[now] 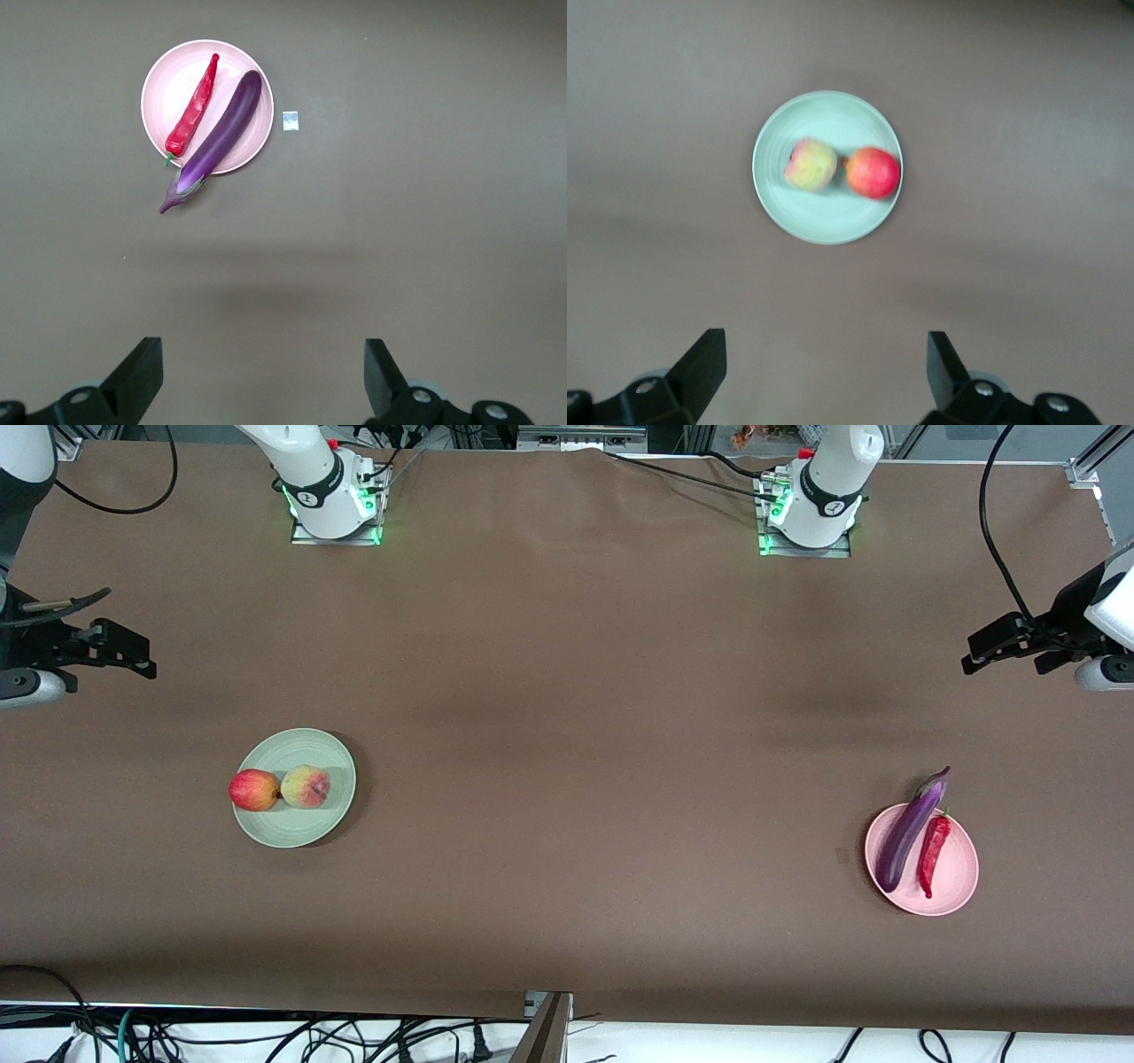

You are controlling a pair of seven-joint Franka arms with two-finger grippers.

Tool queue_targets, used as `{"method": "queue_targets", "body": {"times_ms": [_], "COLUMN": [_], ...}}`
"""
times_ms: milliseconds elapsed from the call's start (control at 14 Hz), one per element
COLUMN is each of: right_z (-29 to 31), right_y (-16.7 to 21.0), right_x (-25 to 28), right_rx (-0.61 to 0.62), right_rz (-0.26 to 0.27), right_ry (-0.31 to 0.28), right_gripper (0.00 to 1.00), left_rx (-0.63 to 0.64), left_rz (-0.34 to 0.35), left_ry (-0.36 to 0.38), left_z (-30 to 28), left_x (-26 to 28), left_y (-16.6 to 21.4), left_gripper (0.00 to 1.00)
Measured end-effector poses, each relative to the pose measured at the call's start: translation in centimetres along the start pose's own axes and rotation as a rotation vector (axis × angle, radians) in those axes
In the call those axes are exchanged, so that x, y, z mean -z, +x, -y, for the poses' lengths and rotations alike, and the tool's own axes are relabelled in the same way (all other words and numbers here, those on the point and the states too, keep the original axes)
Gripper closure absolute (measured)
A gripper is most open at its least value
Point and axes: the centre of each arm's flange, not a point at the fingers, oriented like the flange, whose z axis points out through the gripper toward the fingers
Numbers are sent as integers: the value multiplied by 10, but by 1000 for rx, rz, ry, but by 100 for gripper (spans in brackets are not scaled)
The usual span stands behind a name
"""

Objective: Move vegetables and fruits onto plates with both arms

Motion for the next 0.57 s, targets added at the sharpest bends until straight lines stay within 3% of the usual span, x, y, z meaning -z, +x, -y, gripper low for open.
{"method": "queue_targets", "body": {"times_ms": [214,571], "right_z": [15,40], "right_y": [-9,-10], "right_x": [7,12], "right_rx": [-30,-41], "right_rz": [28,33], "right_ry": [9,-1], "right_gripper": [0,0], "left_rx": [0,0], "left_rz": [0,0], "left_ry": [0,0], "left_z": [0,0], "left_x": [0,0], "left_y": [0,0], "left_gripper": [0,0]}}
